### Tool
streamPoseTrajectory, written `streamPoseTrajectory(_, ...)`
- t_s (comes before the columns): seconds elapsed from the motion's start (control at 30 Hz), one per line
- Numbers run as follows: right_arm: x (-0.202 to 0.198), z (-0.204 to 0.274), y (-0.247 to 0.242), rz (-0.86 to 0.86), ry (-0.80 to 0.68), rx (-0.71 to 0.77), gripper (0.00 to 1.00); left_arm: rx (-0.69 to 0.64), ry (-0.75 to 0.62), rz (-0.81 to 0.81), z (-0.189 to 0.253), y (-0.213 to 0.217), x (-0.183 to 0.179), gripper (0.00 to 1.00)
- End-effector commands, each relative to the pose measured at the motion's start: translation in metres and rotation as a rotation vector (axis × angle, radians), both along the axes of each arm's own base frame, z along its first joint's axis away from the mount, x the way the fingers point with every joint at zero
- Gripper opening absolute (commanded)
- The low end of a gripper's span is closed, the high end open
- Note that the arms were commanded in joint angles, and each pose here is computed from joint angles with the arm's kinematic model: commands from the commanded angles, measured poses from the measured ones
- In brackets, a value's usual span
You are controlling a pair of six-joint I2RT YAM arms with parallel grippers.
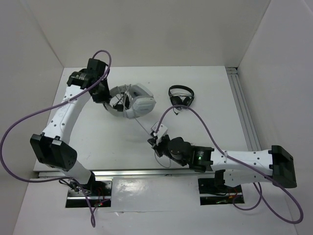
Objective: Wrap the headphones
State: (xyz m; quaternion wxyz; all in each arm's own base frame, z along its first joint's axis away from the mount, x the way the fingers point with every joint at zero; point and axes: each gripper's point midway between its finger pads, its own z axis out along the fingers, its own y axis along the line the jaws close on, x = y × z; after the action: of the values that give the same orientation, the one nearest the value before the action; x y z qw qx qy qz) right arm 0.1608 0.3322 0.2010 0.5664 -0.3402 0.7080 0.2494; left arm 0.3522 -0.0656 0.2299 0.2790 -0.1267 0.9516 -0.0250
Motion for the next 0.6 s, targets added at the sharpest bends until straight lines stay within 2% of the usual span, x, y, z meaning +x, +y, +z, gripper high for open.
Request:
streamPoseTrajectory(0.0,-0.038,0.026,0.0,0.163,0.008,0.064,0.0,0.121,-0.356,0.228,0.079,0.047,0.054,0.0)
streamPoseTrajectory(0.1,-0.052,0.041,0.001,0.203,-0.014,0.036,0.0,0.24,-0.326,0.22,0.069,0.041,0.049,0.0)
streamPoseTrajectory(0.13,-0.049,0.068,0.002,0.188,-0.053,0.055,0.0,0.264,-0.312,0.171,0.062,0.02,0.046,0.0)
streamPoseTrajectory(0.17,-0.049,0.074,0.002,0.182,-0.07,0.034,0.0,0.286,-0.304,0.164,0.057,0.013,0.041,0.0)
streamPoseTrajectory(0.2,-0.043,0.078,0.0,0.151,-0.09,0.005,0.0,0.357,-0.281,0.177,0.045,0.013,0.036,0.0)
streamPoseTrajectory(0.23,-0.04,0.092,-0.003,0.125,-0.112,-0.009,0.0,0.375,-0.278,0.14,0.041,-0.004,0.029,0.0)
streamPoseTrajectory(0.33,-0.02,0.103,-0.015,0.032,-0.198,-0.118,0.0,0.448,-0.209,0.13,0.01,-0.012,0.013,0.0)
streamPoseTrajectory(0.43,-0.005,0.139,-0.027,-0.055,-0.283,-0.15,0.0,0.472,-0.165,0.086,-0.014,-0.027,-0.004,0.0)
streamPoseTrajectory(0.5,0.02,0.141,-0.046,-0.209,-0.353,-0.24,0.02,0.466,-0.185,0.05,-0.011,-0.034,-0.013,0.0)
streamPoseTrajectory(0.57,0.035,0.152,-0.055,-0.28,-0.383,-0.25,0.02,0.419,-0.207,-0.031,-0.009,-0.051,-0.018,0.0)
